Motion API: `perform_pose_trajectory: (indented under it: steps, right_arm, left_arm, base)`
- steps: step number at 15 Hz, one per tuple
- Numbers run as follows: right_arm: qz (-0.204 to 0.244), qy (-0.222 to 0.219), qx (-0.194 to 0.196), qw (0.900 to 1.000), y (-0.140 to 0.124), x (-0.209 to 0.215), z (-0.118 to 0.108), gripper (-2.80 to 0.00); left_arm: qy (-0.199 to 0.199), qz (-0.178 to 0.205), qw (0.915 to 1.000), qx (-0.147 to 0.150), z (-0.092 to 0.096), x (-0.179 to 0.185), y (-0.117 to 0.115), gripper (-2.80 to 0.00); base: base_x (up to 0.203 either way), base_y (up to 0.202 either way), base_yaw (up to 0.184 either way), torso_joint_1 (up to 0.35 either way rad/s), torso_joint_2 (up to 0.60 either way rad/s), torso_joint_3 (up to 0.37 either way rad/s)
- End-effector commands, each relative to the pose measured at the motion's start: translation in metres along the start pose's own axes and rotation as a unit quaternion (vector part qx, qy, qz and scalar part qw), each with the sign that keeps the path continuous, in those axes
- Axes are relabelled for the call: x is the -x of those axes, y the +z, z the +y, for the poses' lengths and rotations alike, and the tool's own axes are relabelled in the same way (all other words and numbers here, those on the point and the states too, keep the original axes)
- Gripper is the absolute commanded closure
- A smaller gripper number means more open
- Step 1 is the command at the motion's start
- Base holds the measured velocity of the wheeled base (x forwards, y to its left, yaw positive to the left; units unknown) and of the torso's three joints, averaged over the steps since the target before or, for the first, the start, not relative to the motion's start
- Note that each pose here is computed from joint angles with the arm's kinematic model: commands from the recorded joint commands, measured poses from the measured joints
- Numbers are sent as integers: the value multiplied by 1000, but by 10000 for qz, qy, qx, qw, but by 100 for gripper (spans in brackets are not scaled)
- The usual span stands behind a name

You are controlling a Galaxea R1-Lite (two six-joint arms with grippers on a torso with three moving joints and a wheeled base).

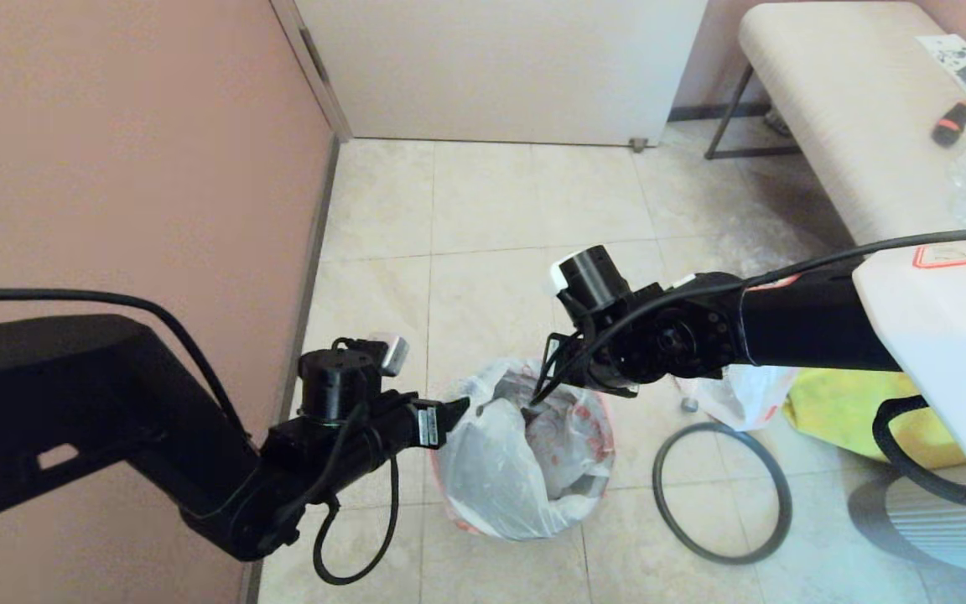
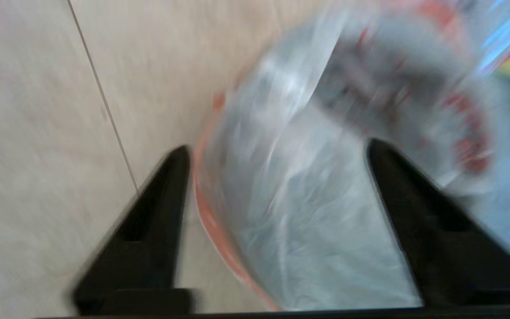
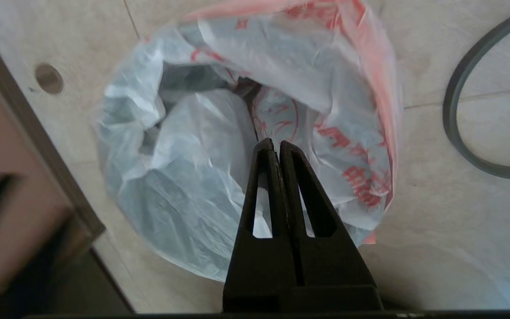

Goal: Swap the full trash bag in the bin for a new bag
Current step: Put the new garbage bag on the trash can

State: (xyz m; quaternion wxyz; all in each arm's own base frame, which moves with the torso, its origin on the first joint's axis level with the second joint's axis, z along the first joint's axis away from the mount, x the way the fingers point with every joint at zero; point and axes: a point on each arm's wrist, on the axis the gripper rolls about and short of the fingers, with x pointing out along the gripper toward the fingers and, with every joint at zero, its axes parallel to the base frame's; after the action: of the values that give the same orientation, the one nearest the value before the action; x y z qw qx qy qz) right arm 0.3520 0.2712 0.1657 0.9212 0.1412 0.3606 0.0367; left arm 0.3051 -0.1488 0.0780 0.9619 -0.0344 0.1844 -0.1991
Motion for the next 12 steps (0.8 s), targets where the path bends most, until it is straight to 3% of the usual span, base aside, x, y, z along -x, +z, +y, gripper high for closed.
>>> perform_pose_trajectory:
  steps: [1,3,5,8,10,12]
  right_arm:
    - [100,-19,104,9999,-9,-6,6,0]
    - [250,9,316,9992,-25,-14,19,0]
    - [340,-45,501,9982,-42,-36,33,0]
    - [236,31,921,9955,-75,-85,43,0]
    - [105,44,1246,9921,-94,-116,41,0]
    - [252,-151,1707,9849,-115,-145,28,0]
  left_arm:
    - [-60,-503,9987,4,-3,22,28,0]
    - [6,-863,9963,20,1,39,52,0]
    - [181,-977,9950,98,12,56,78,0]
    - [371,-539,9973,337,19,69,100,0]
    - [385,-479,9969,495,17,82,113,0]
    - [446,-526,9962,532,20,85,117,0]
  base:
    - [0,0,0,0,0,0]
    - [0,0,0,0,0,0]
    - [0,0,0,0,0,0]
    - [0,0,0,0,0,0]
    - [0,0,0,0,0,0]
    - [0,0,0,0,0,0]
